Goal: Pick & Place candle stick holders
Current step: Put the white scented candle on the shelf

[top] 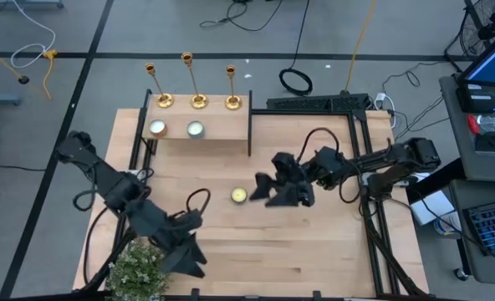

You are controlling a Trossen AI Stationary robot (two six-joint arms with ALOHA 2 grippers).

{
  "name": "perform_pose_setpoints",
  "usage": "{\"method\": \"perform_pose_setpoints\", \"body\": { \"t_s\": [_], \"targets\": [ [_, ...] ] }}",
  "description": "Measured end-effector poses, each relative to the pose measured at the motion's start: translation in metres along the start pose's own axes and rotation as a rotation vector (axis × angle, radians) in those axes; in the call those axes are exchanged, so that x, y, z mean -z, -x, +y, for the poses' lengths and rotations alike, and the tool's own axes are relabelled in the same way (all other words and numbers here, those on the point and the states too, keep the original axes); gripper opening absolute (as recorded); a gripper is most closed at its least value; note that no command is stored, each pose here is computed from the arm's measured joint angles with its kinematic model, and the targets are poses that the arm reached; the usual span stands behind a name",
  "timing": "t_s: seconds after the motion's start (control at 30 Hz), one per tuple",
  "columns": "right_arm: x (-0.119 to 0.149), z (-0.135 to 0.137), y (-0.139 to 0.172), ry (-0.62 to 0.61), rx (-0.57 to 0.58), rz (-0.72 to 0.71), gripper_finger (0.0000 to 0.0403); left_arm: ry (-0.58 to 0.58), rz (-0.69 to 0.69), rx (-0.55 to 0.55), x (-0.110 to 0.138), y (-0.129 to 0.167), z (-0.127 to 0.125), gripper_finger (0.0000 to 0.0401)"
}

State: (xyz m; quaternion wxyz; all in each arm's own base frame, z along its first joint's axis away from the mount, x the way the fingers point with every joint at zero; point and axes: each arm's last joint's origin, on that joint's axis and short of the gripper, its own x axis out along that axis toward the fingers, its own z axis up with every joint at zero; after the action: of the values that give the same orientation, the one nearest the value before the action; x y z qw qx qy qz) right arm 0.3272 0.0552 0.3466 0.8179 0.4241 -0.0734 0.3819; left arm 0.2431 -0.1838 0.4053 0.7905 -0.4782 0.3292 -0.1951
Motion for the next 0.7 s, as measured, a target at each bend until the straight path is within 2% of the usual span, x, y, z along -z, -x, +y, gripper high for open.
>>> {"method": "perform_pose_setpoints", "body": {
  "t_s": [0.1, 0.23, 0.37, 0.53, 0.7],
  "targets": [
    [-0.009, -0.009, 0.006, 0.063, 0.073, -0.047, 0.0265, 0.014, 0.051, -0.056, 0.011, 0.005, 0.002, 0.0285],
    [-0.009, -0.025, 0.011, 0.102, 0.219, -0.018, 0.0265, 0.042, 0.126, -0.171, 0.025, 0.008, 0.010, 0.0285],
    [-0.005, -0.036, 0.015, 0.122, 0.365, 0.005, 0.0265, 0.036, 0.152, -0.354, 0.036, 0.013, 0.024, 0.0285],
    [0.001, -0.045, 0.019, 0.089, 0.463, 0.051, 0.0265, 0.037, 0.059, -0.663, 0.031, 0.024, 0.049, 0.0285],
    [0.009, -0.054, 0.024, 0.125, 0.566, 0.141, 0.0265, 0.049, 0.078, -0.802, 0.018, 0.033, 0.065, 0.0285]
  ]
}}
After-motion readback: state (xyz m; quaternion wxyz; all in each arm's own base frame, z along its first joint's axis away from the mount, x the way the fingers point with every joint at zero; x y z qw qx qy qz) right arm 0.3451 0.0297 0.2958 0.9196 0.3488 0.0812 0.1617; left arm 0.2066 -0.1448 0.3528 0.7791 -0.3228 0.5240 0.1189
